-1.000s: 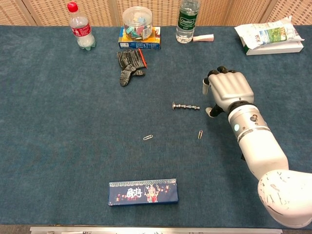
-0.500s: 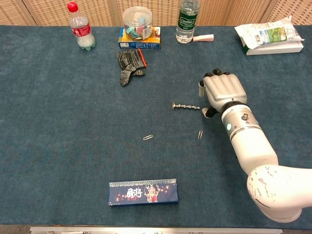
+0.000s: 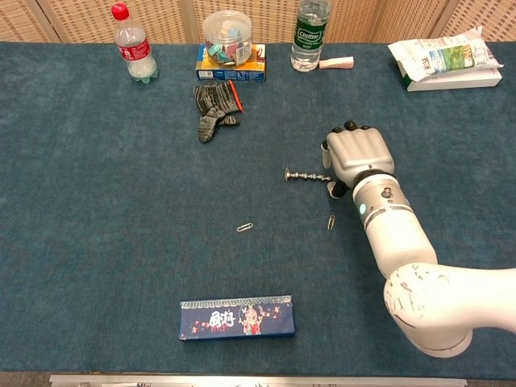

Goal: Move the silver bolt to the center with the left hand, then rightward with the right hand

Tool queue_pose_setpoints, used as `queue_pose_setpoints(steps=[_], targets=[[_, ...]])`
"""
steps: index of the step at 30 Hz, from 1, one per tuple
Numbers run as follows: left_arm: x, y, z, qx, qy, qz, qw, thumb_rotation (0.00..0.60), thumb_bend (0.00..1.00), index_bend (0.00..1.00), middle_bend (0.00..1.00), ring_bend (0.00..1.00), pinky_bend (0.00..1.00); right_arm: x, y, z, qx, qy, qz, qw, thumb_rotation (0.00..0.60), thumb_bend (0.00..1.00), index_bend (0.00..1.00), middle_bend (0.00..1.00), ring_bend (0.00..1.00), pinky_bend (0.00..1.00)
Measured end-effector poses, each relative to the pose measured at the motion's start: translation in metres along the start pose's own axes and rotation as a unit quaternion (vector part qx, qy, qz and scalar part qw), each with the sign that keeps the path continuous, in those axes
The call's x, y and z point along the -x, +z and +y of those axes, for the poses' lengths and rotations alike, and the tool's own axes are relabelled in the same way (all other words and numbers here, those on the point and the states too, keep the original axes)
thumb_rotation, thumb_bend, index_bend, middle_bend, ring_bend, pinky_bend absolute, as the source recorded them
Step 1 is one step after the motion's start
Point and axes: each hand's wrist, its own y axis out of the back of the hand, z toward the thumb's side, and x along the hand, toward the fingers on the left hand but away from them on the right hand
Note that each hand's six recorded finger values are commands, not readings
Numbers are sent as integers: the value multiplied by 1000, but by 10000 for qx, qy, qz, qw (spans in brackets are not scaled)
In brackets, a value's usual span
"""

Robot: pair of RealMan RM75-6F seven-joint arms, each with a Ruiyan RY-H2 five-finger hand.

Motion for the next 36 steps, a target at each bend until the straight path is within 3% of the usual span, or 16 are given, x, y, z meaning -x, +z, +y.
queue_pose_setpoints(steps=[36], targets=[[7,-16,-5,157,-32,65,9999,600,205,193,0,0,0,13,13,-9,-118,42,-158,9998,600,313,482,171,42,143]])
